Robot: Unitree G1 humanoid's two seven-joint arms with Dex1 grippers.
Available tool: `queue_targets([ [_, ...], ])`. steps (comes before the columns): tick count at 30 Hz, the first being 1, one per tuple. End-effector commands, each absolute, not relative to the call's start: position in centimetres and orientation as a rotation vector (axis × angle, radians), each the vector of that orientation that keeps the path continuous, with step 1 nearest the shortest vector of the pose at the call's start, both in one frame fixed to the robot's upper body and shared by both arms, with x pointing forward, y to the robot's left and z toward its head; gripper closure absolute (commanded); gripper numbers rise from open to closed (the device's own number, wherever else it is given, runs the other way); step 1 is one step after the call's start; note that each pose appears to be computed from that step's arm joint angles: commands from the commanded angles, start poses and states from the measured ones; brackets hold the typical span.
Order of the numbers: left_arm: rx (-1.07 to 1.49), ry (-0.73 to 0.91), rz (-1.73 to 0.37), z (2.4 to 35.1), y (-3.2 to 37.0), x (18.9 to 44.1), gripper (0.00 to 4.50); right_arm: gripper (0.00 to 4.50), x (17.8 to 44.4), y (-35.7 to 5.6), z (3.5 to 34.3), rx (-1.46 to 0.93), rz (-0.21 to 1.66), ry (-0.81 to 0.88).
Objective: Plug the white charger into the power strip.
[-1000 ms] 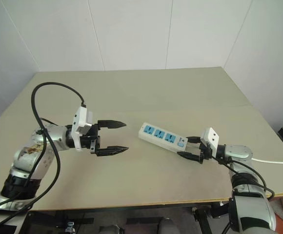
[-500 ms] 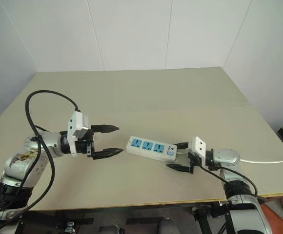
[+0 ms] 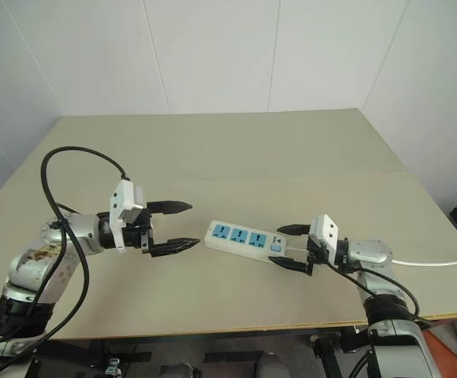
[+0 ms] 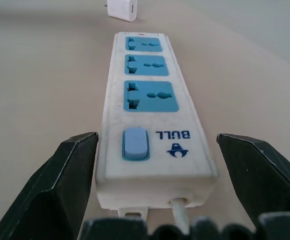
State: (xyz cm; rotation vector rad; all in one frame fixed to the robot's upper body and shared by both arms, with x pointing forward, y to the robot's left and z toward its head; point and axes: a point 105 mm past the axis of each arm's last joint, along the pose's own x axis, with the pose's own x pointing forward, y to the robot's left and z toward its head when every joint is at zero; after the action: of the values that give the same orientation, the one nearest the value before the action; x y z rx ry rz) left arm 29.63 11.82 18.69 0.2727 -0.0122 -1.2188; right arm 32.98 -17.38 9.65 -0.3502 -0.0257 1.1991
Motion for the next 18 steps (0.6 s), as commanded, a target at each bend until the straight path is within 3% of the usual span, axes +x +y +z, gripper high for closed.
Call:
queue_targets([
  [1,0.289,-0.079,-1.207,20.1,12.1,29.71,0.0,0.06,33.19,-16.91,10.71,-0.342,1.188,-0.083],
  [18,0.289,-0.072,-1.193,19.76,12.39,29.65,0.0,0.06,34.0,-16.2,9.91,-0.285,1.163,-0.085],
])
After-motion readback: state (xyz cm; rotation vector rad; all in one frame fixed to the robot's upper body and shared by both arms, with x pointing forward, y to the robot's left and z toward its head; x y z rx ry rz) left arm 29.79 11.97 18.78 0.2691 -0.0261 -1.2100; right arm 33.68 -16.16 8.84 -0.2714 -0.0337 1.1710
